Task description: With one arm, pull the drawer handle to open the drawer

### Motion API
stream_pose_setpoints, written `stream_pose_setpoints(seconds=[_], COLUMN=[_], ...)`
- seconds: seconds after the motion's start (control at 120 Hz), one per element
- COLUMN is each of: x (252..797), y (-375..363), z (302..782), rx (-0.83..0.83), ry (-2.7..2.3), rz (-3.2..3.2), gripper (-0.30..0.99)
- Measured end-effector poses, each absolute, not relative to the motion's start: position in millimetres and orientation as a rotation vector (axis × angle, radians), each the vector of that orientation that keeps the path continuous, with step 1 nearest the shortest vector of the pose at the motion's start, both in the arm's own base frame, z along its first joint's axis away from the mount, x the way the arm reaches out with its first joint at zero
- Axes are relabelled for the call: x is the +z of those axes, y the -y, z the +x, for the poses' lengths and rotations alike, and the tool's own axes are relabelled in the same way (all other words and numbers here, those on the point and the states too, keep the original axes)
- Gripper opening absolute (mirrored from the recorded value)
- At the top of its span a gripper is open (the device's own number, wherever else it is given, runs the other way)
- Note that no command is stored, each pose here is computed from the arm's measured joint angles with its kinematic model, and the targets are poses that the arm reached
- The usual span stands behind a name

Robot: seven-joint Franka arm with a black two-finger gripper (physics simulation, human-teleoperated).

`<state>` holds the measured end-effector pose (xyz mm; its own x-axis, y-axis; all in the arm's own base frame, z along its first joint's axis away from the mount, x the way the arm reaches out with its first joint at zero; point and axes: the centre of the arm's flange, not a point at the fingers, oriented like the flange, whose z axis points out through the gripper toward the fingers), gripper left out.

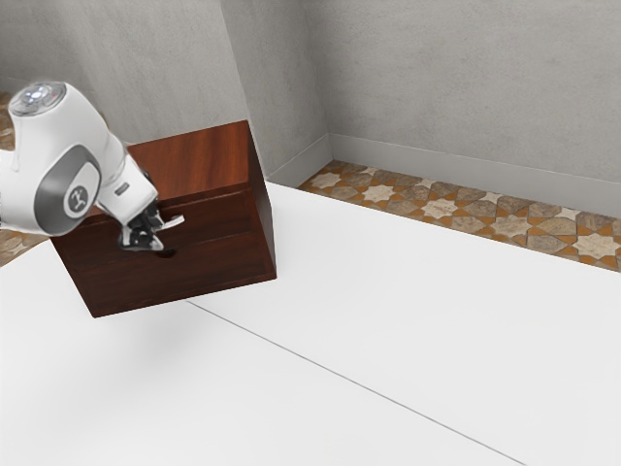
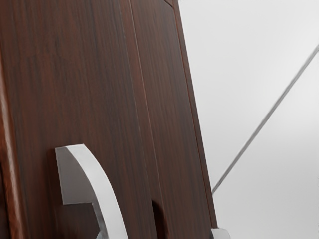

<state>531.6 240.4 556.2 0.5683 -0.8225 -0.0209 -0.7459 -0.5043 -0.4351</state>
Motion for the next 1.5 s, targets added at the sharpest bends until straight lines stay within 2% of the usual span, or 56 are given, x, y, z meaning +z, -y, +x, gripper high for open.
stream_pose_setpoints(seconds=[0.092, 0.133, 0.267, 0.358, 0.542, 0.875, 0.967, 1.5], x=[549, 548, 551, 553, 552, 554, 554, 557], y=[-243, -243, -238, -230, -212, -187, -183, -157], z=[533, 532, 525, 514, 492, 451, 440, 410], rx=[-0.279, -0.286, -0.317, -0.333, -0.357, -0.402, -0.415, -0.462], ry=[-1.264, -1.261, -1.255, -1.26, -1.283, -1.316, -1.318, -1.335], rz=[-2.432, -2.439, -2.447, -2.457, -2.459, -2.464, -2.465, -2.444], gripper=[0.14, 0.15, 0.0, 0.02, -0.06, 0.0, -0.05, -0.06])
